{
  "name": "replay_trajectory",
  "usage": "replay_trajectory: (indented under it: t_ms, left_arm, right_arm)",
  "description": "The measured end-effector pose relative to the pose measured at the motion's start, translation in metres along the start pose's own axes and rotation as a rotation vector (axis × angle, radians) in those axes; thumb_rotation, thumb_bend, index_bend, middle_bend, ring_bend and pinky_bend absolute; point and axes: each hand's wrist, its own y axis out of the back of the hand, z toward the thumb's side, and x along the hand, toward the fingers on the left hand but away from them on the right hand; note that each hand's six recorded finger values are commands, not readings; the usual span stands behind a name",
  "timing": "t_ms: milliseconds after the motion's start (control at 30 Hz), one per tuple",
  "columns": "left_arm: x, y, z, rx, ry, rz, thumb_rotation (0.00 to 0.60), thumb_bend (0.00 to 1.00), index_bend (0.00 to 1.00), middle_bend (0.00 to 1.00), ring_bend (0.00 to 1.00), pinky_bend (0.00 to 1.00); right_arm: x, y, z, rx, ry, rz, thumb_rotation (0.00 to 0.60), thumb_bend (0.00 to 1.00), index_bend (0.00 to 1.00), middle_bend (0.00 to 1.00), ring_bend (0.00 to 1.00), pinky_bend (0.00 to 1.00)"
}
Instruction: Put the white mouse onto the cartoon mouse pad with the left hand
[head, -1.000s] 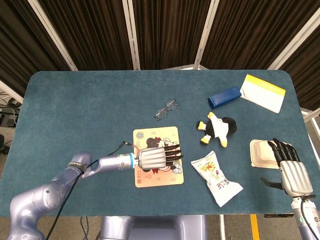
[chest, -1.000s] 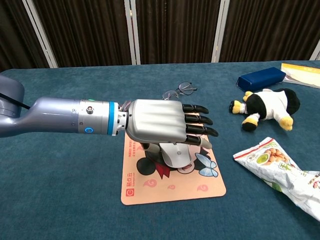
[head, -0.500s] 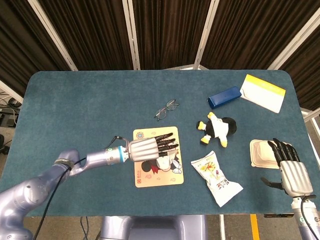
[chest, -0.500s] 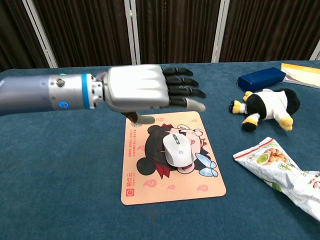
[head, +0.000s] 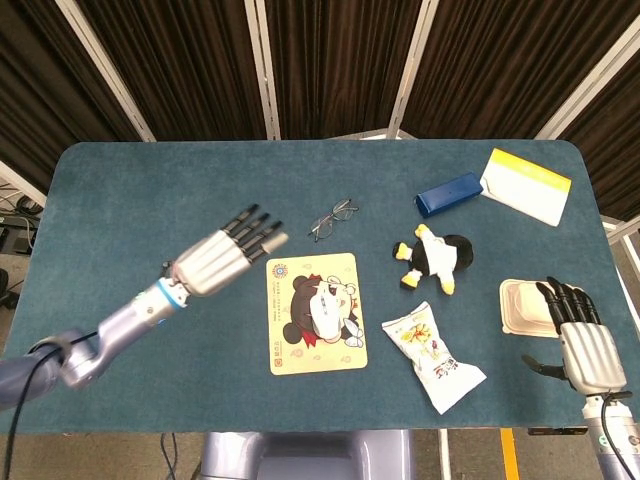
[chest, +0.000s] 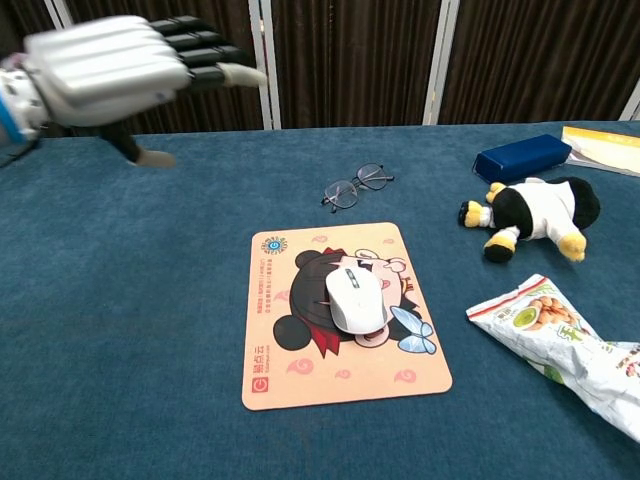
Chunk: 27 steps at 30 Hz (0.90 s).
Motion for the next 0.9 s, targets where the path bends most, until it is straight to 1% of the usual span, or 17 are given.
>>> replay_trajectory:
  t_ms: [33,100,133,233,333,533,633,700,800,867,900]
  left_arm:
    - [-0.012,0.0,-0.009,-0.015,0.063,-0.027,0.6,0.15,0.02,0.0,0.0,0.0]
    - [-0.034,-0.002,-0.025,-0.043,0.164,-0.073,0.6,0.14,0.01,0.0,0.0,0.0]
    - [-0.051,-0.004,-0.036,-0.063,0.233,-0.107,0.6,0.13,0.0,0.0,0.0,0.0]
    - [-0.092,-0.007,-0.061,-0.092,0.383,-0.179,0.6,0.11,0.0,0.0,0.0,0.0]
    - [-0.121,-0.007,-0.074,-0.126,0.485,-0.212,0.6,0.08,0.0,0.0,0.0,0.0]
    - [-0.17,-0.011,-0.085,-0.225,0.606,-0.235,0.6,0.07,0.0,0.0,0.0,0.0]
    - [-0.193,-0.014,-0.088,-0.252,0.655,-0.242,0.6,0.07,0.0,0.0,0.0,0.0]
    - [-0.202,-0.016,-0.087,-0.281,0.672,-0.24,0.6,0.07,0.0,0.0,0.0,0.0]
    - [-0.213,-0.018,-0.084,-0.361,0.699,-0.23,0.6,0.08,0.0,0.0,0.0,0.0]
    - [-0.224,-0.022,-0.079,-0.441,0.722,-0.231,0.6,0.09,0.0,0.0,0.0,0.0]
    - [-0.228,-0.023,-0.078,-0.46,0.728,-0.231,0.6,0.09,0.0,0.0,0.0,0.0]
  right_arm:
    - [0.0,0.0,0.0,0.0,0.001,-0.001,0.6,0.11,0.0,0.0,0.0,0.0]
    - [0.001,0.0,0.0,0.001,0.002,-0.002,0.6,0.11,0.0,0.0,0.0,0.0]
    - [0.001,0.0,0.0,0.002,0.002,-0.003,0.6,0.11,0.0,0.0,0.0,0.0]
    - [0.001,0.0,0.0,0.004,0.002,-0.006,0.6,0.11,0.0,0.0,0.0,0.0]
    - [0.001,0.0,0.0,0.006,0.002,-0.007,0.6,0.11,0.0,0.0,0.0,0.0]
    - [0.001,0.0,0.0,0.01,0.001,-0.011,0.6,0.11,0.0,0.0,0.0,0.0]
    - [0.001,0.0,0.0,0.011,0.001,-0.012,0.6,0.11,0.0,0.0,0.0,0.0]
    - [0.001,0.0,0.0,0.012,0.001,-0.013,0.6,0.11,0.0,0.0,0.0,0.0]
    - [0.001,0.0,0.0,0.012,0.002,-0.013,0.6,0.11,0.0,0.0,0.0,0.0]
    - [0.001,0.0,0.0,0.012,0.002,-0.013,0.6,0.11,0.0,0.0,0.0,0.0]
    - [0.001,0.0,0.0,0.012,0.002,-0.013,0.6,0.11,0.0,0.0,0.0,0.0]
